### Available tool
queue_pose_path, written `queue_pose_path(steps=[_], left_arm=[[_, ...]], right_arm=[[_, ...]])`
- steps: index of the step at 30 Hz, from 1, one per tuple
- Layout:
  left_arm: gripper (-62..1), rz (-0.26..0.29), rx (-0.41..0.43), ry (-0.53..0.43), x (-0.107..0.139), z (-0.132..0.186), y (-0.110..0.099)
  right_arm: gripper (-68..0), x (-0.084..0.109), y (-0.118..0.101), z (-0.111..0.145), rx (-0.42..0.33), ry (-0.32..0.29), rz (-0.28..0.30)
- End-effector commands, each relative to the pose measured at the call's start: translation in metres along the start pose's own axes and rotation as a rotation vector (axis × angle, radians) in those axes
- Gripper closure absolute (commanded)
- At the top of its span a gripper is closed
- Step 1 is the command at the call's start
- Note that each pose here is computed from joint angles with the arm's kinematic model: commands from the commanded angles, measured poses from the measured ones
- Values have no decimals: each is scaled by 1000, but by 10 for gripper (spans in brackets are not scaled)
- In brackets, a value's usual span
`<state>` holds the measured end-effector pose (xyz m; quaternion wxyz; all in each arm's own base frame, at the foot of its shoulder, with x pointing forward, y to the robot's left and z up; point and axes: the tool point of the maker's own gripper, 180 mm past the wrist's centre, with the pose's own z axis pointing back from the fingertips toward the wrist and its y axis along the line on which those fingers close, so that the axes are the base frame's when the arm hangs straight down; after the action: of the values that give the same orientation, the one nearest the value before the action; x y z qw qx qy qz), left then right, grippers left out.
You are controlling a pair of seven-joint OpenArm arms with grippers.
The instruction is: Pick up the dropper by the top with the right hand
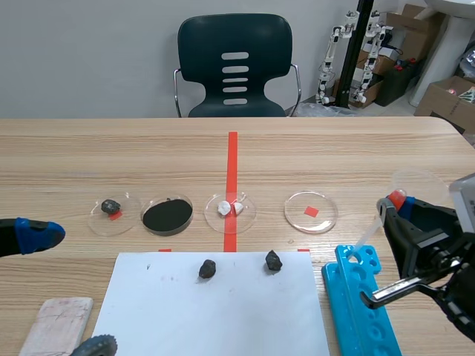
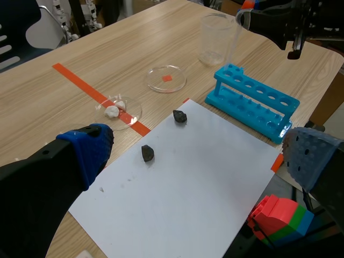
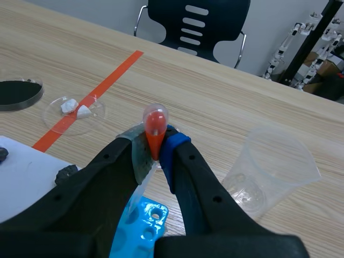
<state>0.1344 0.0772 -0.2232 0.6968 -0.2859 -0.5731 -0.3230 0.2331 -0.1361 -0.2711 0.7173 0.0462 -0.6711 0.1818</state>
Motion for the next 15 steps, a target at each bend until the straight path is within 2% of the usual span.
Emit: queue_pose_path(steps=[1,15], left_arm=[[-623,8,-12,-35,9,-2,-4],[-623,8,-12,-35,9,-2,-4]], right_arm=[[-4,21,-4,-2,-7,-58,11],[-4,50,7,9,15,-83,6]])
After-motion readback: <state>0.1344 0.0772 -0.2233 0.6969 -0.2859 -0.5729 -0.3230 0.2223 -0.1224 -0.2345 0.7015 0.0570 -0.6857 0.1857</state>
